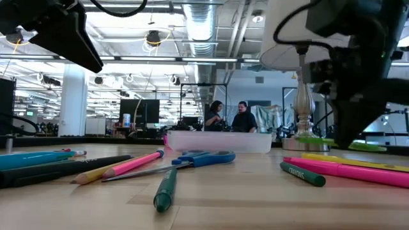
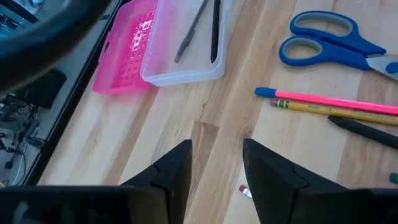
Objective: Pick & place school supplies into a supply box
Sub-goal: Put the green pen into the pink supply box
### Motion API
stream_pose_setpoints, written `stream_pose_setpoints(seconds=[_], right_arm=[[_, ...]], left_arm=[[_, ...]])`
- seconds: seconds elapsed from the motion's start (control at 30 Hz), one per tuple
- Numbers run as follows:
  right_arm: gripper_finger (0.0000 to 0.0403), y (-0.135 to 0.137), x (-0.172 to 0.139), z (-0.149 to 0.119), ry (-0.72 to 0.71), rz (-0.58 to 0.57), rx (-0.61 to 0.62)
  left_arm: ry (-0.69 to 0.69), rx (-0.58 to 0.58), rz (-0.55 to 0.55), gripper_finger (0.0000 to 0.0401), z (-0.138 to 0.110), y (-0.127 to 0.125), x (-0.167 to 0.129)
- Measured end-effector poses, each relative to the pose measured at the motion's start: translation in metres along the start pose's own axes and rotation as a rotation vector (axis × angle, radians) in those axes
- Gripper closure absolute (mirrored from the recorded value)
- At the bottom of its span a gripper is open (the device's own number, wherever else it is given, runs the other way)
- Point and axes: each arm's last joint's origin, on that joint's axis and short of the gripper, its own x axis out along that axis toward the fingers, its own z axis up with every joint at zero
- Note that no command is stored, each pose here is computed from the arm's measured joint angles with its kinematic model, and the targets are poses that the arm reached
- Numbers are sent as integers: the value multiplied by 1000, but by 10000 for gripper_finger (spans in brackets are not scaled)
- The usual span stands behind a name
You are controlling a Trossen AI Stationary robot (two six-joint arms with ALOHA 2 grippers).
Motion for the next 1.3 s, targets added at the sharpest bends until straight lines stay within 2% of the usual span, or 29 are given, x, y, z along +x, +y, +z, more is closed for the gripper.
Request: stream_pose_setpoints(seconds=[0.27,0.57,0.77,0.87,1.1,1.3], right_arm=[[397,-10,-21,29,-130,-104,-112],[396,-56,-41,78,-348,-193,-152],[395,-93,-33,104,-440,-128,-93],[395,-107,-17,106,-370,-118,-67],[390,-128,15,125,-311,-89,-18],[386,-145,34,129,-234,-68,62]], left_arm=[[-13,7,-11,262,-3,-2,-4],[-14,-2,-13,262,-3,-3,-5],[-15,-3,-13,262,-3,-3,-5],[-15,-2,-12,262,-3,-3,-5],[-14,3,-9,262,-3,-2,-5],[-14,3,-10,262,-3,-2,-5]])
